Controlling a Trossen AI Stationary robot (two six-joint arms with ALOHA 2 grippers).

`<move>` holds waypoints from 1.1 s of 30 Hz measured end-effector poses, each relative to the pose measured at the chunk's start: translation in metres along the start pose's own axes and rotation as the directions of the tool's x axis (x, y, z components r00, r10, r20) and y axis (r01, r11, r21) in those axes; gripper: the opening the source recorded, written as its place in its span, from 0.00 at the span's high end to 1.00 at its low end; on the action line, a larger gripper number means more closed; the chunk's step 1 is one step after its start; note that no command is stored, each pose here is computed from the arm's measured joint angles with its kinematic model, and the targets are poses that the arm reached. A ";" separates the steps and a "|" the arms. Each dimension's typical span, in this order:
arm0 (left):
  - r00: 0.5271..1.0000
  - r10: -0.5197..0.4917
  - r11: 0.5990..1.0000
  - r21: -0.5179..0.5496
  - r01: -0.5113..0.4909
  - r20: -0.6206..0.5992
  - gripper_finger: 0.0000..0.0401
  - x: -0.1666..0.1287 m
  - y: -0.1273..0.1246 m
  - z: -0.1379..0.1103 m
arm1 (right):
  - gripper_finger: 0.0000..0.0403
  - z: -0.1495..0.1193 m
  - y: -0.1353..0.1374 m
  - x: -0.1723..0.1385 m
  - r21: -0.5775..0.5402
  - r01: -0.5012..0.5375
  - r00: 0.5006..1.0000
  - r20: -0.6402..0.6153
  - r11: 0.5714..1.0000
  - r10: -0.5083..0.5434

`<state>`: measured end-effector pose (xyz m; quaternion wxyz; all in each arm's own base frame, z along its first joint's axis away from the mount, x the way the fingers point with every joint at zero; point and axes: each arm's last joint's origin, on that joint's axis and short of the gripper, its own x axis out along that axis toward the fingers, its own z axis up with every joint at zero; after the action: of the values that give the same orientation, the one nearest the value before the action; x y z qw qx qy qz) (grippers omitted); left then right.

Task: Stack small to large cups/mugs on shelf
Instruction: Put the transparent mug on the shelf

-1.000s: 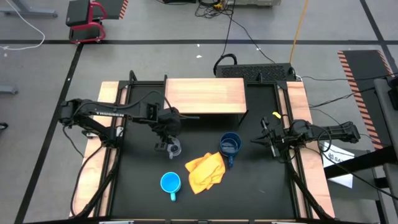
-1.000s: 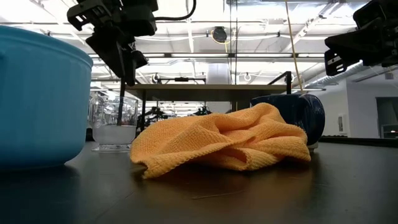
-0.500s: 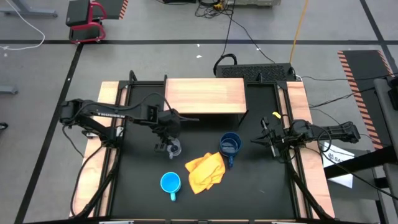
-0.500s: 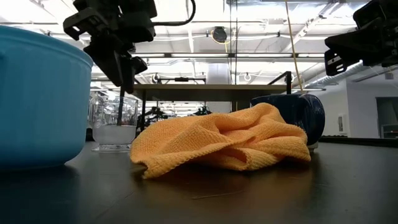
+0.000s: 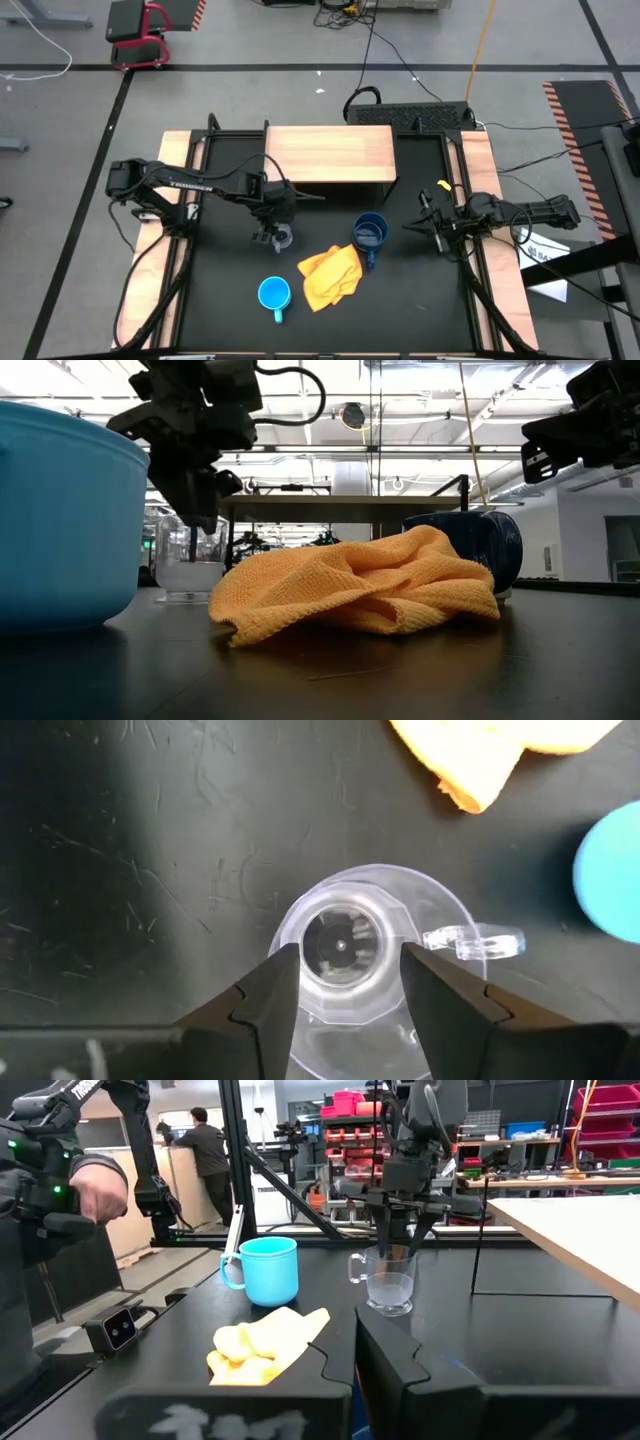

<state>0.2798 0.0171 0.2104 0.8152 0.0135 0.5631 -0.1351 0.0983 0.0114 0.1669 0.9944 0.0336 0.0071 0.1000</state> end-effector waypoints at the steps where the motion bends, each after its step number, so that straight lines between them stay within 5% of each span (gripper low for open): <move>1: 1.000 0.000 1.000 -0.002 0.000 -0.002 0.56 0.000 0.001 0.000 | 1.00 0.000 0.000 0.000 0.001 0.000 1.000 -0.005 1.000 0.000; 28: 0.997 0.031 0.998 0.048 -0.035 0.075 0.56 -0.013 0.002 0.012 | 1.00 -0.002 0.000 0.002 0.002 0.002 1.000 -0.027 1.000 -0.002; 33: 0.996 0.092 0.995 0.037 -0.093 0.014 0.56 -0.012 0.008 0.007 | 1.00 -0.002 0.000 0.002 0.002 0.002 1.000 -0.027 1.000 -0.002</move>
<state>0.2841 0.0256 0.2231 0.8235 0.0542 0.5543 -0.1080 0.0999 0.0115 0.1648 0.9943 0.0335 0.0205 0.0995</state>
